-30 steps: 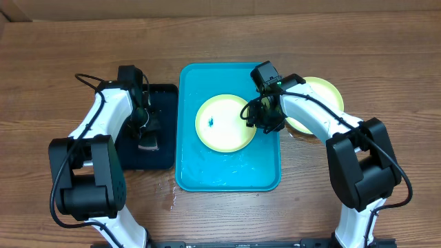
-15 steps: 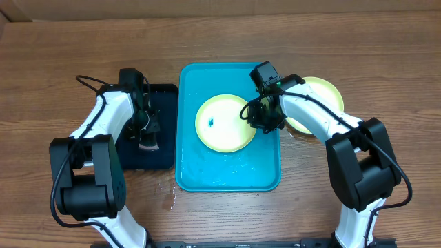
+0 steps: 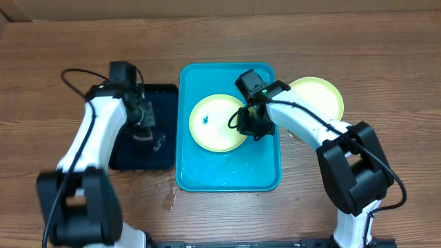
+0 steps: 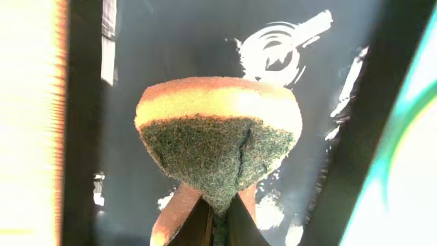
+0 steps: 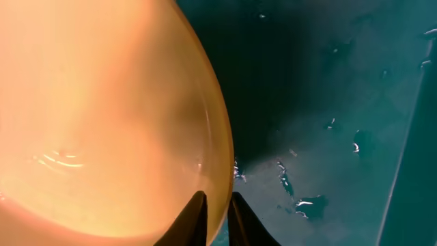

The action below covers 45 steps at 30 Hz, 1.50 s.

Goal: Clean dirty plates on tray and stack at the side

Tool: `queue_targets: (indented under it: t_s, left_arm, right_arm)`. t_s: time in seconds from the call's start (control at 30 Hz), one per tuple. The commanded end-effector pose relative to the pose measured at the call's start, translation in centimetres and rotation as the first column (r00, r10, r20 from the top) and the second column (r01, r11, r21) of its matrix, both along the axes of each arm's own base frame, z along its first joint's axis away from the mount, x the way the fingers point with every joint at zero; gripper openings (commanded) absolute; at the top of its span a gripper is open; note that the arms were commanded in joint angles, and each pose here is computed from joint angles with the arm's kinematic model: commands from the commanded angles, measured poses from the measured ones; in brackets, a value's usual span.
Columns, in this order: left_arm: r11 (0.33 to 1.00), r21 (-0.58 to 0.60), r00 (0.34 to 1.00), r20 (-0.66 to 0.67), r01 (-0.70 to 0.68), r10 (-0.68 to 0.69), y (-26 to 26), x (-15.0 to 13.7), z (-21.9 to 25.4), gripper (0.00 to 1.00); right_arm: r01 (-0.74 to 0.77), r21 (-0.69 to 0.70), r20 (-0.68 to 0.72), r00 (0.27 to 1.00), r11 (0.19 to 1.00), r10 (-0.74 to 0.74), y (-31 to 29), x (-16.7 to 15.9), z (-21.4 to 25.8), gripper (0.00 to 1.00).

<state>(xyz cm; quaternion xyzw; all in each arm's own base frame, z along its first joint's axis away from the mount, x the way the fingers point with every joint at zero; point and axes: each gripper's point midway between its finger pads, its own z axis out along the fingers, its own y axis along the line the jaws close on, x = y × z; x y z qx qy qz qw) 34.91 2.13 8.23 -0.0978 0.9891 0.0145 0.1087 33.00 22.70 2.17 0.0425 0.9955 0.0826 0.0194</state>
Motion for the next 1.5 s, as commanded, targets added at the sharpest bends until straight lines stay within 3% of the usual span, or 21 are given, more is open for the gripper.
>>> queue_targets:
  t_s: [0.0,0.13,0.37,0.57,0.73,0.97,1.03,1.1,1.17,1.3,1.47]
  left_arm:
    - [0.999,0.042,0.992,0.125,0.019,-0.025,0.4,0.8,4.3,0.04]
    - [0.998,0.047,0.991,0.128,0.037,-0.043,0.3,0.5,4.6,0.04]
    - [0.996,0.050,0.992,0.091,0.079,-0.083,-0.6,0.0,2.2,0.04]
    - [0.996,0.051,0.991,0.101,0.079,-0.084,-0.6,-0.2,0.1,0.04]
    - [0.995,0.049,0.994,0.071,0.083,-0.086,-0.6,-0.8,-2.8,0.04]
    - [0.995,0.044,0.996,-0.001,0.090,-0.090,-0.5,-1.0,-6.5,0.04]
    - [0.995,0.042,0.996,-0.016,0.091,-0.090,-0.5,-1.1,-7.0,0.11]
    - [0.995,0.041,0.996,-0.014,0.086,-0.085,-0.5,-1.1,-6.8,0.27]
    - [0.996,0.039,0.997,-0.016,0.079,-0.079,-0.5,-0.7,-6.0,0.32]
    - [0.996,0.038,0.997,-0.023,0.079,-0.078,-0.5,-0.4,-4.9,0.21]
    - [0.996,0.038,0.996,-0.031,0.080,-0.078,-0.5,-0.6,-5.1,0.22]
  right_arm:
    - [0.012,-0.029,0.059,0.998,0.999,-0.011,0.1,0.2,1.3,0.11]
    - [0.012,-0.083,0.090,0.996,0.997,-0.004,-0.5,0.5,1.3,0.04]
    - [0.028,-0.143,0.132,0.991,0.989,-0.009,-1.6,1.2,1.3,0.05]
    - [0.027,-0.143,0.132,0.991,0.989,-0.008,-1.6,1.2,1.3,0.24]
    - [0.027,-0.143,0.131,0.991,0.989,-0.008,-1.6,1.2,1.3,0.27]
    - [0.028,-0.143,0.132,0.991,0.989,-0.009,-1.6,1.2,1.3,0.38]
    - [0.028,-0.143,0.132,0.991,0.989,-0.009,-1.6,1.2,1.3,0.39]
    - [0.028,-0.143,0.132,0.991,0.989,-0.009,-1.6,1.2,1.3,0.39]
    - [0.028,-0.142,0.133,0.991,0.989,-0.009,-1.5,1.2,1.3,0.39]
    - [0.028,-0.142,0.132,0.991,0.989,-0.009,-1.6,1.2,1.3,0.39]
    - [0.025,-0.134,0.126,0.992,0.991,-0.008,-1.4,1.1,1.3,0.39]
